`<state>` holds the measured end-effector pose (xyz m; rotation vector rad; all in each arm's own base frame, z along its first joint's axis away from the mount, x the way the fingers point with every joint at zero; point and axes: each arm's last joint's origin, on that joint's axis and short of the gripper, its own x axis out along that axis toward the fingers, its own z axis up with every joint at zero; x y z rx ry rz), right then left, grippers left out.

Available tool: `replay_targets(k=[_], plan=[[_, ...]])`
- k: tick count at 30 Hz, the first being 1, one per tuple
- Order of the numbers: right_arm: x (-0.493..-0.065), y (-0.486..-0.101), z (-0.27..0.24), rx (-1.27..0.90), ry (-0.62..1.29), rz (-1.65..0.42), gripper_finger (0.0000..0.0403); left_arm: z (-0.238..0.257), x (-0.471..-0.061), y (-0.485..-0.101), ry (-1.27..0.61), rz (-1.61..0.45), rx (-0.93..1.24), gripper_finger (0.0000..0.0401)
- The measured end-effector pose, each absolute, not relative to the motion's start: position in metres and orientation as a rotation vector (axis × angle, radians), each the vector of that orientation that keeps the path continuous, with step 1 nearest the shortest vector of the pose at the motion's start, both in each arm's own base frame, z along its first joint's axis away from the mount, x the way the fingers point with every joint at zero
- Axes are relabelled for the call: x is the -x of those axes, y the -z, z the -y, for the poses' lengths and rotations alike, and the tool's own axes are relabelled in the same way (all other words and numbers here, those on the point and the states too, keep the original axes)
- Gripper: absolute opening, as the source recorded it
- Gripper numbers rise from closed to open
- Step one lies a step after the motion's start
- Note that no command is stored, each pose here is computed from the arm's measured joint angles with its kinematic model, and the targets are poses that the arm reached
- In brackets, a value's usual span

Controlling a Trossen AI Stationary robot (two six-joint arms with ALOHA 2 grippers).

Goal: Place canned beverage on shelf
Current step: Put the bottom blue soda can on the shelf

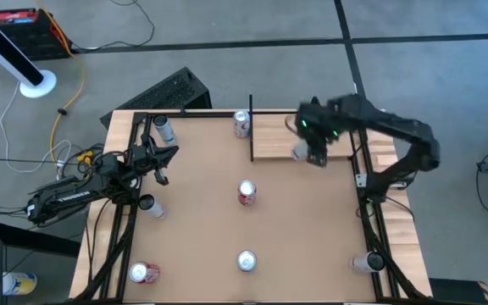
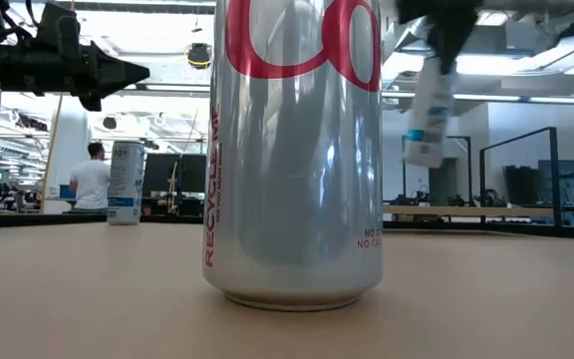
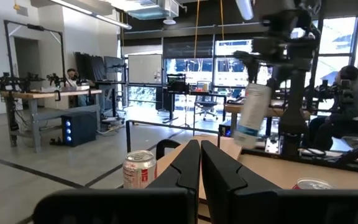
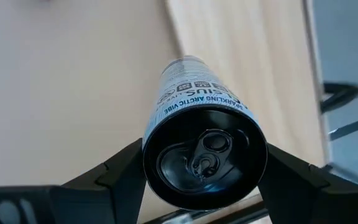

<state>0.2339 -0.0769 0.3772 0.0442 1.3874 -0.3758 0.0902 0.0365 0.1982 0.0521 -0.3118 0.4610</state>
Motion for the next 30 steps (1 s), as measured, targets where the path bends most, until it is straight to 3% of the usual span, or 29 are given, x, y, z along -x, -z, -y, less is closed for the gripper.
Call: replay_targets(k=[7,15,30], plan=[[-0.262,-0.38,0.148,0.027,0.367,-1.416,0.0278,-0.036,-0.09,-0.199,-0.458,0.322,-0.028,0.0],[-0.294,-0.356,0.209,0.083,0.297,-1.471,0.0278,-0.037,-0.09,-0.199,-0.448,0.335,0.033,0.0],[-0.316,-0.333,0.254,0.075,0.226,-1.424,0.0278,-0.037,-0.09,-0.198,-0.435,0.355,0.123,0.0]])
